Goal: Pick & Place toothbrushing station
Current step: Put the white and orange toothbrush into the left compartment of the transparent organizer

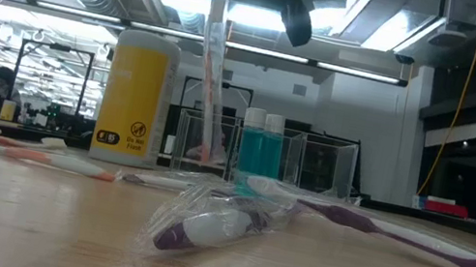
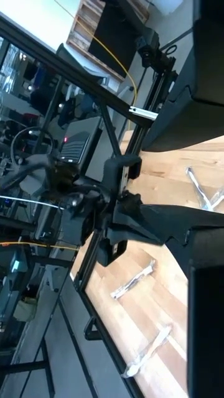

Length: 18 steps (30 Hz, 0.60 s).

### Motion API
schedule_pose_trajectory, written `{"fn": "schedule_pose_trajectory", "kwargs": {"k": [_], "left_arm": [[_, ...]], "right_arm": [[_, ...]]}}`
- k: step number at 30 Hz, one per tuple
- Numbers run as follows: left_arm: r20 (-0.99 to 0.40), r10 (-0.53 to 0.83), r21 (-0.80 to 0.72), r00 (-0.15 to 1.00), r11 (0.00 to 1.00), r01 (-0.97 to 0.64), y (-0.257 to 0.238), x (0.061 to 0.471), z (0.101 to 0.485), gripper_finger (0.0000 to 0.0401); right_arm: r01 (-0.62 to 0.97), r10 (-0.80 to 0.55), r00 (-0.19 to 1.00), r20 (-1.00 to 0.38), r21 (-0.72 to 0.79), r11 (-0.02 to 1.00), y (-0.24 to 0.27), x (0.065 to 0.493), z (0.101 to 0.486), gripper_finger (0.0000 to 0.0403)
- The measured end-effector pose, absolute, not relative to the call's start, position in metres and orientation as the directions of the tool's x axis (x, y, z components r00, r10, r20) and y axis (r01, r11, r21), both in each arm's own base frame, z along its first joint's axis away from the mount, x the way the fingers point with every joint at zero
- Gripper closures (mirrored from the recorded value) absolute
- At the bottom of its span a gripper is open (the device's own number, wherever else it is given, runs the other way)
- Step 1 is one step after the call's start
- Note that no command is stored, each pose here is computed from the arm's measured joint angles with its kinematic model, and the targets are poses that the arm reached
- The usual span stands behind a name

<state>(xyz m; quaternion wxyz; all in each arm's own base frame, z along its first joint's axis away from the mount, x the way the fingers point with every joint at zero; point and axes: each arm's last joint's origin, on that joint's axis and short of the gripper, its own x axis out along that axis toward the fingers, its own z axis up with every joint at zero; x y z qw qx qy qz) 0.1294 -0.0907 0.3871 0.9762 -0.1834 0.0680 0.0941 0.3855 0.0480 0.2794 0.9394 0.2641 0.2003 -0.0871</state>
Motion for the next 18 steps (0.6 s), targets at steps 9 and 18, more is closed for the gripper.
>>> {"fn": "schedule_pose_trajectory", "kwargs": {"k": [9, 18], "left_arm": [[-0.160, 0.159, -0.339, 0.974, 0.918, -0.206, -0.094, 0.126, 0.387, 0.0258], [-0.150, 0.173, -0.338, 0.973, 0.916, -0.215, -0.097, 0.123, 0.387, 0.0258]], "right_arm": [[0.290, -0.033, 0.888, -0.458, 0.504, 0.814, 0.035, 0.385, 0.276, 0.0237], [0.480, -0.195, 0.779, -0.596, 0.366, 0.797, 0.022, 0.354, 0.288, 0.0227]]}}
